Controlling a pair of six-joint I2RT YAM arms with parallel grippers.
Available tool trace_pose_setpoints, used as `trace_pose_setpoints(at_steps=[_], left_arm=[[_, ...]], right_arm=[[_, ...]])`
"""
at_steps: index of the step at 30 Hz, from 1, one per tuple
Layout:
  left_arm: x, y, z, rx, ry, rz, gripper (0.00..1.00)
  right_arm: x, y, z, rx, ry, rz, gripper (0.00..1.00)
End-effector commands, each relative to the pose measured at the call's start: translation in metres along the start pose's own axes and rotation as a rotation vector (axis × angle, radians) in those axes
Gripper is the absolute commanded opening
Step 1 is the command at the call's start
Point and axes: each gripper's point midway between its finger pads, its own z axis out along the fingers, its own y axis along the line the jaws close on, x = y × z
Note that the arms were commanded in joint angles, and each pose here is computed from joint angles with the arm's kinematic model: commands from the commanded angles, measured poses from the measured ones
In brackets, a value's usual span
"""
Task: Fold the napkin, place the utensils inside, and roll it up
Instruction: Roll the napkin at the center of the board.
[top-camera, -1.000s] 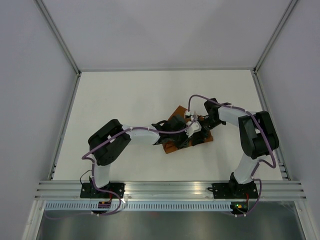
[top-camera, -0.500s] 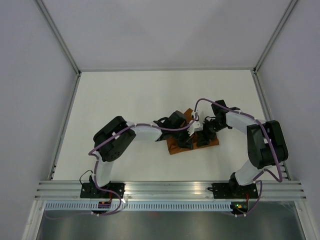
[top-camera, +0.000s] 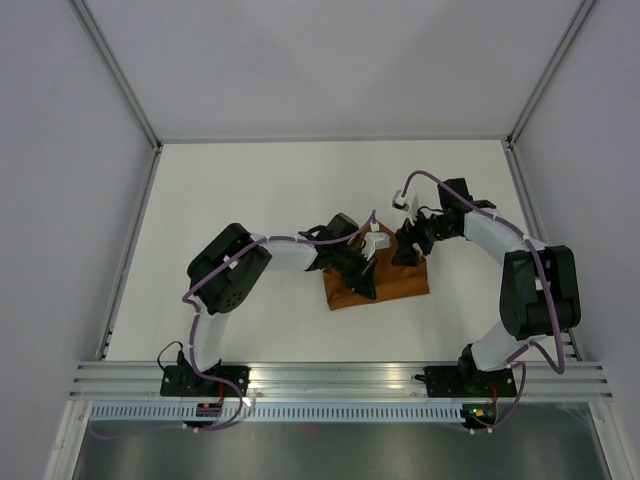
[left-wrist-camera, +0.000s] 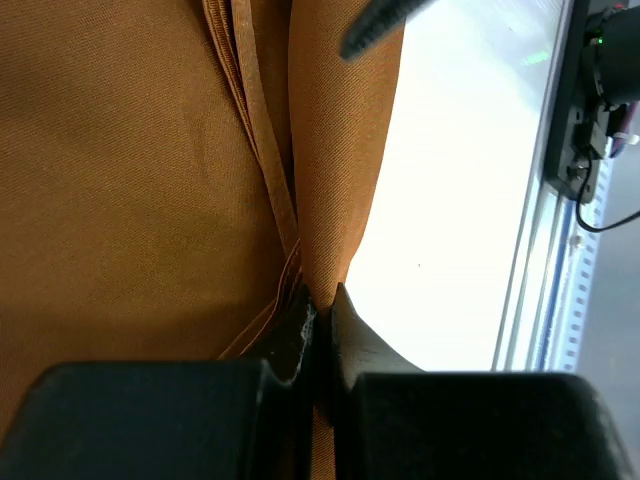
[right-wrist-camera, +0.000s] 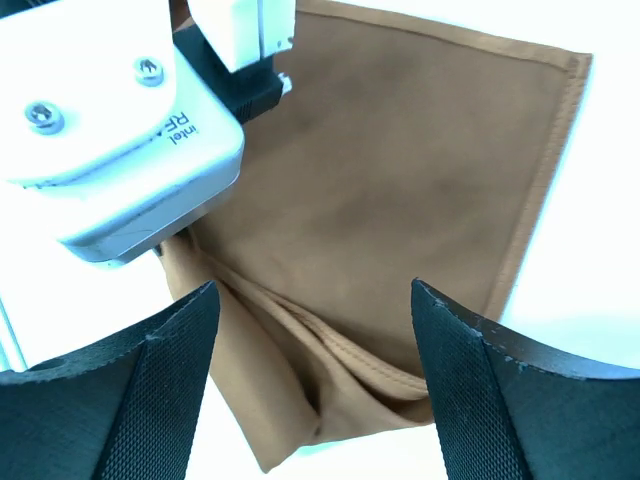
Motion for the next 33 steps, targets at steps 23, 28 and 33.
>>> trace_pose_setpoints(at_steps=[23,28,33], left_arm=[[0.052,0.022,0.008,0.015,0.259,-0.413,0.02],[0.049,0.023,0.009,0.016,0.265,-0.429,0.02],[0.047,0.024,0.010,0.022,0.273,-0.442,0.02]], right_arm=[[0.042,0.076,0.009,0.049,-0.001,-0.603,0.77],[0.047,0.078,0.016,0.065,0.013,-0.651,0.79],[0.051,0.078,0.026,0.070,0.027,-0.687,0.79]])
